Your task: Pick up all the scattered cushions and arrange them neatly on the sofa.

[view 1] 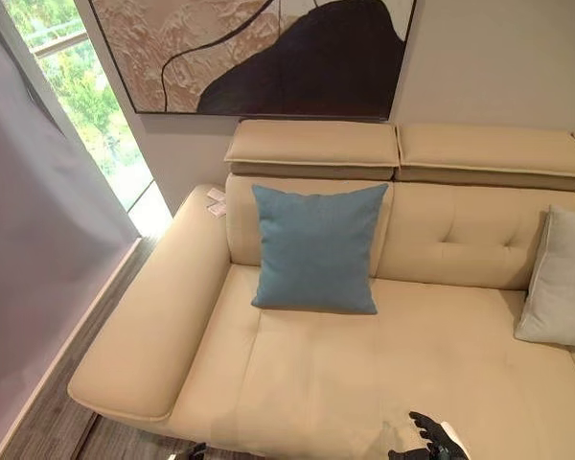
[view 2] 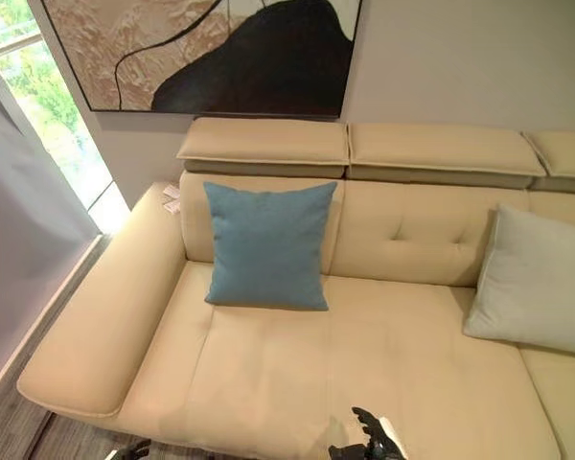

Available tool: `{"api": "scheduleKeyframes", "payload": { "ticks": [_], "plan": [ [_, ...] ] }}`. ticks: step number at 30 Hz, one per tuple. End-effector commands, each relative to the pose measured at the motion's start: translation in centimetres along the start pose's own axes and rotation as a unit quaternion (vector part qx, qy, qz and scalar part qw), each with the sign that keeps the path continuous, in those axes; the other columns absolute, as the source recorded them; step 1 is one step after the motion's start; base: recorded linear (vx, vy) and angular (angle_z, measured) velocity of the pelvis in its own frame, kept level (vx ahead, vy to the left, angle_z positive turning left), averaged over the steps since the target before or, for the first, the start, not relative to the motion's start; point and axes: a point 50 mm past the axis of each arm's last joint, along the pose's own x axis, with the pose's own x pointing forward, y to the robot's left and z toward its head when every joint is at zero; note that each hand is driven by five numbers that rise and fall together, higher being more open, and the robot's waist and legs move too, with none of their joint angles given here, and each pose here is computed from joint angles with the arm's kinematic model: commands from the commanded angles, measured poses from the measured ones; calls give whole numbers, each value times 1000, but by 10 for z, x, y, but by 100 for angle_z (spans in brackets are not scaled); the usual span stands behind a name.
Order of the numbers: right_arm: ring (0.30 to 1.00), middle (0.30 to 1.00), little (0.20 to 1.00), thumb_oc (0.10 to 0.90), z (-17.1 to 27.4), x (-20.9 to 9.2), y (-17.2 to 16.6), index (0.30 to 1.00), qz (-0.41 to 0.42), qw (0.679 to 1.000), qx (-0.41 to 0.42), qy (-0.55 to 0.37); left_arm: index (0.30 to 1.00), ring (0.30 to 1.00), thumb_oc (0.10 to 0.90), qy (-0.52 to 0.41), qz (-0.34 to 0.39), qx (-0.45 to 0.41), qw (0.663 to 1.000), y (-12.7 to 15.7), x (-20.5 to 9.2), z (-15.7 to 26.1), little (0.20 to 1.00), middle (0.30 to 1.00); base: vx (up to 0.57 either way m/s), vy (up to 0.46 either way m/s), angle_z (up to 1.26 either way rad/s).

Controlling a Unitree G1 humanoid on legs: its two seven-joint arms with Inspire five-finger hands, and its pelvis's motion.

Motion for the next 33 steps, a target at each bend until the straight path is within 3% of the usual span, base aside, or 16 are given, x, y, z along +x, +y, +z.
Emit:
{"api": "scheduleKeyframes", "payload": {
  "ticks": [1,11,21,33],
  "plan": [
    [900,900,900,800,36,12,-11,900,-29,997,26,-66,900,900,800,-68,37,17,997,20,8,39,900,900,-413,-63,34],
    [900,900,900,800,23,16,-11,900,-32,998,57,-19,900,900,800,-90,26,16,995,6,9,51,900,900,-172,113,22],
    [900,900,900,800,31,26,-8,900,-32,999,31,2,900,900,800,-90,44,41,994,16,12,58,900,900,-327,201,3],
    [900,900,900,800,8,21,10,900,-7,997,50,55,900,900,800,-54,47,49,996,21,12,43,900,900,-117,-1,-15]
  ]
}}
